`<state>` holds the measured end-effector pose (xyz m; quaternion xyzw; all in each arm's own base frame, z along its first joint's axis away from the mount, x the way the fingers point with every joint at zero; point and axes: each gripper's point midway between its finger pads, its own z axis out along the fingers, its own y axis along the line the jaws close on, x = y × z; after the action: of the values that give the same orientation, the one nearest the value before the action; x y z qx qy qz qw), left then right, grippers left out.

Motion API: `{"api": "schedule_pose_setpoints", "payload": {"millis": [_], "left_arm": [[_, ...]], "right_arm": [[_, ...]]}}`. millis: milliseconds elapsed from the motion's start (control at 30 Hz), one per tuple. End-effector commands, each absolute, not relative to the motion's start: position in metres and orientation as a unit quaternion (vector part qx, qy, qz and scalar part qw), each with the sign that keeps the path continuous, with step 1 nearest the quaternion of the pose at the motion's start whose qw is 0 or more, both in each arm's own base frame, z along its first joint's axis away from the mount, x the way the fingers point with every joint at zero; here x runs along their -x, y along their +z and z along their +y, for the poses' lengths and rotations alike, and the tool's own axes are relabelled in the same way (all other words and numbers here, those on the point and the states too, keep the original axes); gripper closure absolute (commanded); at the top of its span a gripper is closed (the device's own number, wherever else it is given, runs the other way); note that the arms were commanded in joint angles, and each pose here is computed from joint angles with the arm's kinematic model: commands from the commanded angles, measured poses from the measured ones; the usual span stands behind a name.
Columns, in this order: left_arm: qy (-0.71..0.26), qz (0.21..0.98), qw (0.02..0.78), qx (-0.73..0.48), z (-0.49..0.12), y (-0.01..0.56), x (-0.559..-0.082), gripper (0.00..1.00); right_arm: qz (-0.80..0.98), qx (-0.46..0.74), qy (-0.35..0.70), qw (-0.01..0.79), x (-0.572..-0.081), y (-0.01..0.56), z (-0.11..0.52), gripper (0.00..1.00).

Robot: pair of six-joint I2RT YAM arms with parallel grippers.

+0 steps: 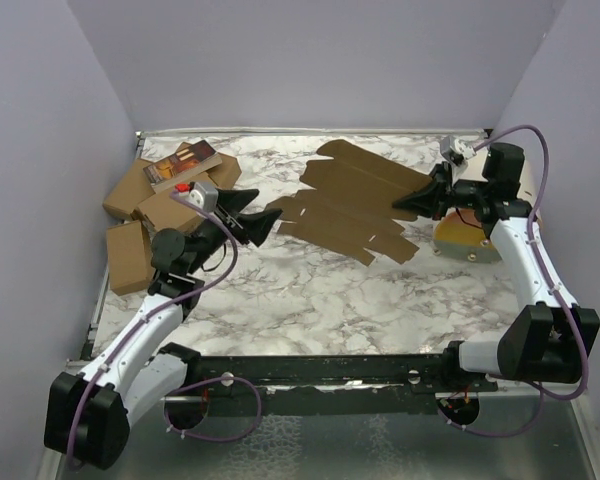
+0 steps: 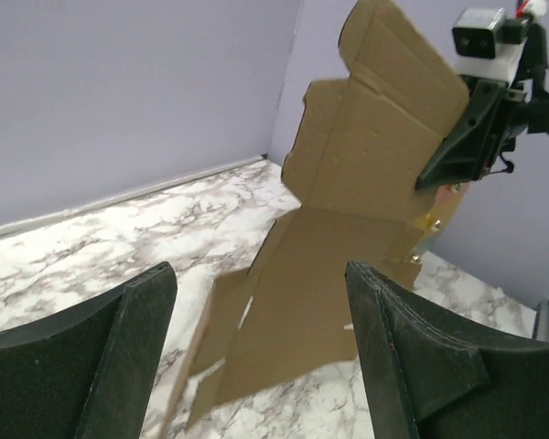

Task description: Fold the paper box

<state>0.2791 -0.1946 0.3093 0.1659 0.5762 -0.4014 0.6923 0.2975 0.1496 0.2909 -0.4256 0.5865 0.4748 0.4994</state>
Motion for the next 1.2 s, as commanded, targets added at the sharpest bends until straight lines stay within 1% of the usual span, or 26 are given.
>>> {"api": "schedule_pose_setpoints", "payload": {"millis": [0,67,100,133,333,500,567,600,733,933,1000,1133,1167], "left_arm": [[-0.474,0.567,0.643,-0.201,-0.208,0.336,-0.274,0.22],[-0.507,0.550,0.620,-0.238,-0.218,0.348,-0.272,0.21],[-0.522,0.543,0.607,-0.253,-0.224,0.353,-0.273,0.17],[-0.533,0.539,0.597,-0.263,-0.228,0.356,-0.275,0.14],[-0.573,0.529,0.559,-0.281,-0.244,0.360,-0.289,0.13],[-0.579,0.537,0.542,-0.288,-0.259,0.351,-0.299,0.13],[-0.574,0.547,0.537,-0.287,-0.264,0.345,-0.307,0.16],[-0.573,0.551,0.535,-0.286,-0.266,0.343,-0.311,0.20],[-0.583,0.556,0.515,-0.292,-0.279,0.338,-0.316,0.45],[-0.596,0.552,0.495,-0.309,-0.292,0.335,-0.316,0.67],[-0.597,0.549,0.494,-0.314,-0.294,0.335,-0.316,0.76],[-0.599,0.538,0.492,-0.331,-0.295,0.336,-0.313,0.98],[-0.600,0.536,0.491,-0.334,-0.296,0.336,-0.312,1.00]], "right_arm": [[0.575,0.435,0.474,0.506,-0.293,0.296,0.150,0.99],[0.574,0.435,0.475,0.505,-0.293,0.295,0.150,0.99],[0.574,0.435,0.477,0.504,-0.293,0.295,0.150,0.99],[0.574,0.434,0.478,0.504,-0.292,0.295,0.150,0.99],[0.567,0.438,0.484,0.501,-0.288,0.295,0.151,0.99],[0.566,0.437,0.492,0.496,-0.287,0.292,0.152,0.99],[0.566,0.437,0.494,0.495,-0.287,0.291,0.152,0.99],[0.566,0.436,0.495,0.494,-0.287,0.290,0.152,0.99],[0.566,0.436,0.497,0.493,-0.287,0.290,0.152,0.99],[0.568,0.433,0.498,0.491,-0.287,0.288,0.152,0.99],[0.569,0.432,0.500,0.490,-0.286,0.288,0.152,0.99],[0.570,0.430,0.502,0.488,-0.287,0.287,0.152,0.99],[0.570,0.430,0.502,0.488,-0.287,0.287,0.152,0.98]]}}
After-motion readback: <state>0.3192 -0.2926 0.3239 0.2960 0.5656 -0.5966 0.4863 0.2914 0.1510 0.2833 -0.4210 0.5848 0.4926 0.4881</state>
